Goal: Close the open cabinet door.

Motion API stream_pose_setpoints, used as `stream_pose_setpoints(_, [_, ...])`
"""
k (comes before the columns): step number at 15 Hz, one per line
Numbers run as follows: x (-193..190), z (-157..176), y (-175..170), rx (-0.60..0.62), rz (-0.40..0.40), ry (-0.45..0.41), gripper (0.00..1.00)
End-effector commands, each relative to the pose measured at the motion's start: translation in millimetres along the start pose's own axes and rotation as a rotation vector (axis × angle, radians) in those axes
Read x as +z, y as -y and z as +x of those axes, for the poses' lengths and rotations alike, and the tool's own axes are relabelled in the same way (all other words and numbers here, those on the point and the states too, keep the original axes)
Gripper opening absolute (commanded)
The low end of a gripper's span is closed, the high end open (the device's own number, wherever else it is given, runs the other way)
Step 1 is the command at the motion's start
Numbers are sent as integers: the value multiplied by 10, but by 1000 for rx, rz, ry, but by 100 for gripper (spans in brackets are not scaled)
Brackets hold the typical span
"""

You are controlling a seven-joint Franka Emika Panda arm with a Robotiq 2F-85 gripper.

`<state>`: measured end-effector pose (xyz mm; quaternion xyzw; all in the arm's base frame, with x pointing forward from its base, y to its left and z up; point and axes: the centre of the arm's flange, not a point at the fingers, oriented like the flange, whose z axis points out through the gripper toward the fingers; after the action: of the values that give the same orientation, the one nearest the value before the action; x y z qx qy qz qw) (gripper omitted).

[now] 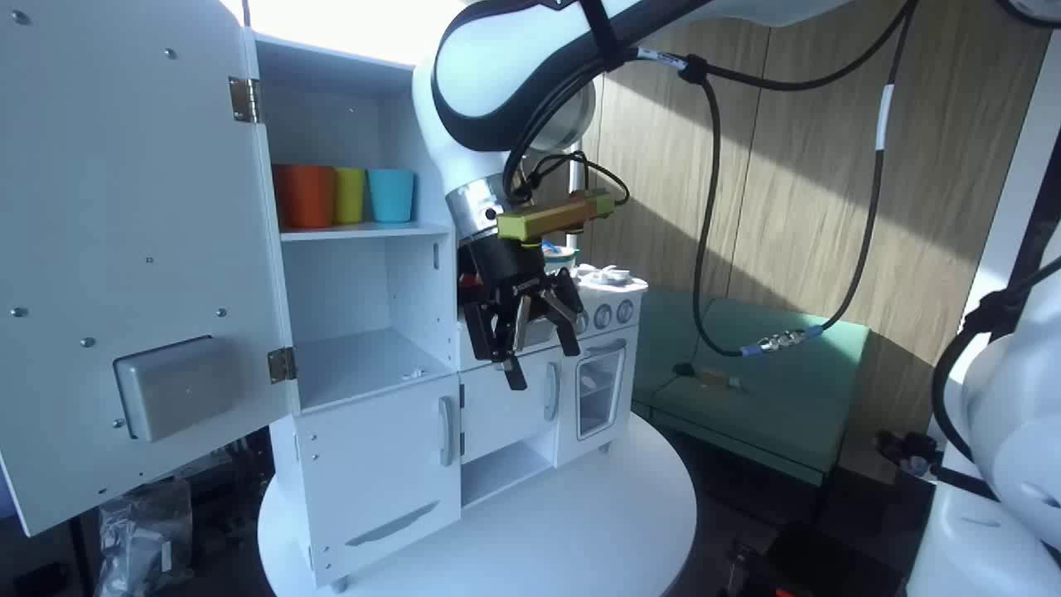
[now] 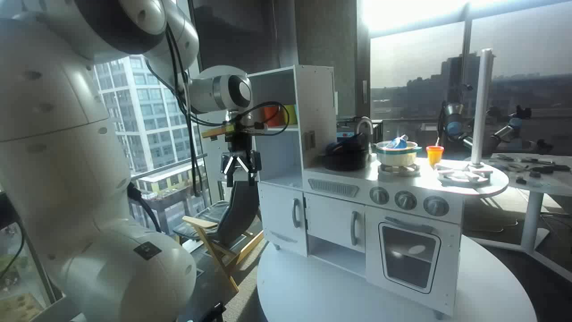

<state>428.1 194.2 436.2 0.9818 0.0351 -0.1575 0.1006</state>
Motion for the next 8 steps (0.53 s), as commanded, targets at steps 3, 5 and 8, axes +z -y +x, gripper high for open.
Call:
stream_pose_setpoints(3, [-35, 0, -1, 0, 2, -7, 100])
stream_pose_setpoints(5, [-36, 0, -1, 0, 2, -7, 100])
stream_pose_setpoints(8, [-36, 0, -1, 0, 2, -7, 100])
